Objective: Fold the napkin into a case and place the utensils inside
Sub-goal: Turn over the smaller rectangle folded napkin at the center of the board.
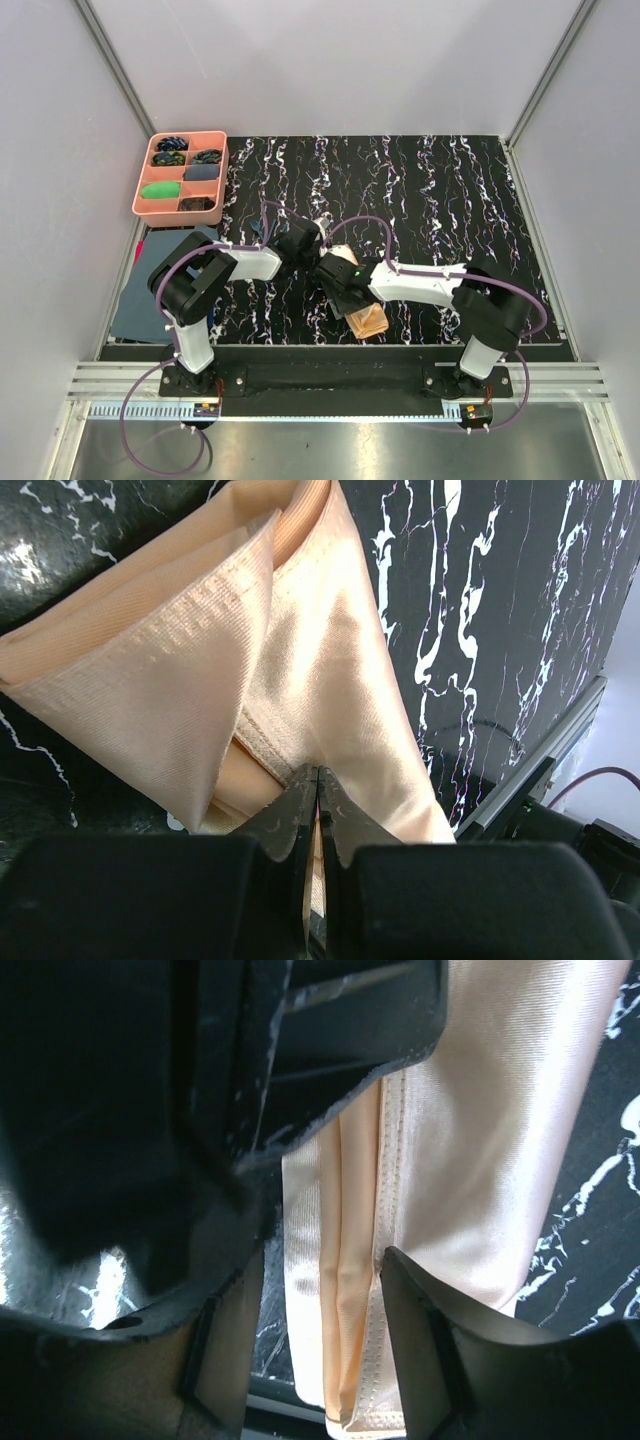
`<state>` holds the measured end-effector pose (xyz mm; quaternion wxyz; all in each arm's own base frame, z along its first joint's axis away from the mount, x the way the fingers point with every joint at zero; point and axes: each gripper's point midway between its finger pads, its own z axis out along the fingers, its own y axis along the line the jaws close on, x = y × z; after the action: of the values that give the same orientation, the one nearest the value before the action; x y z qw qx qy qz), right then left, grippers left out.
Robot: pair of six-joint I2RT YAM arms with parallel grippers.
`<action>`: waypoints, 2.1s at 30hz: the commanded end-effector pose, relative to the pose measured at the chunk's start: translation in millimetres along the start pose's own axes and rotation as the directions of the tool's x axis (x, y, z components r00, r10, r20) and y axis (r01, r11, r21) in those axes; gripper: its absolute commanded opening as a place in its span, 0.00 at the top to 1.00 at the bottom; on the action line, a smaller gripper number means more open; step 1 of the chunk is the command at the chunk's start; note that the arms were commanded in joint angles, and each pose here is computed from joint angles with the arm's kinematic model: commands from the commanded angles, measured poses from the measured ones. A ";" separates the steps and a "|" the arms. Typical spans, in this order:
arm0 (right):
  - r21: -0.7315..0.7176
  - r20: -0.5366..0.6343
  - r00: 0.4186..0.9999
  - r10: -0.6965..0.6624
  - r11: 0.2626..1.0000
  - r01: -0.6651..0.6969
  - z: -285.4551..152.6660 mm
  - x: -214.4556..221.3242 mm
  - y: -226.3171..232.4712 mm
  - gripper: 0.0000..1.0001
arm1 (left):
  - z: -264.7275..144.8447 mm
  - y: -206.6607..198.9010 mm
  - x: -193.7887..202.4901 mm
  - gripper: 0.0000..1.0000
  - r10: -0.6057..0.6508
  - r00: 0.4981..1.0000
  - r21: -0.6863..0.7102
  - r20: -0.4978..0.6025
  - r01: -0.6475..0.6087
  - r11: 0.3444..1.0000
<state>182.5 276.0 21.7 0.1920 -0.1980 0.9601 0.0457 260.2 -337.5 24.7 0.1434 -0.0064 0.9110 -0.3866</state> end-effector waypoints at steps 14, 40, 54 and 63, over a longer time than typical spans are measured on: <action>0.220 -0.049 0.999 0.005 0.975 0.007 35.3 24.0 -33.3 0.75 | -8.9 -10.9 -16.3 0.87 -0.082 0.996 0.083 0.021 0.080 0.993; -0.208 0.089 0.988 0.124 0.973 -0.103 -12.5 -32.6 26.0 1.00 | -128.8 26.9 -66.9 0.73 -0.024 0.956 0.014 0.292 0.021 1.000; -0.722 0.111 0.939 0.327 0.676 -0.150 -70.5 -131.2 101.2 1.00 | -194.5 65.7 -62.3 0.78 0.080 0.894 -0.259 0.442 0.041 0.965; -0.843 -0.054 0.892 0.450 0.458 -0.282 -33.4 -109.9 77.1 1.00 | -182.0 78.0 -57.8 0.82 0.053 0.910 -0.277 0.412 0.070 0.958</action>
<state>235.4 371.1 69.7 0.1477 -0.0432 0.8662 0.4755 266.4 -151.4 104.9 0.3145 -0.1121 0.9083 -0.2521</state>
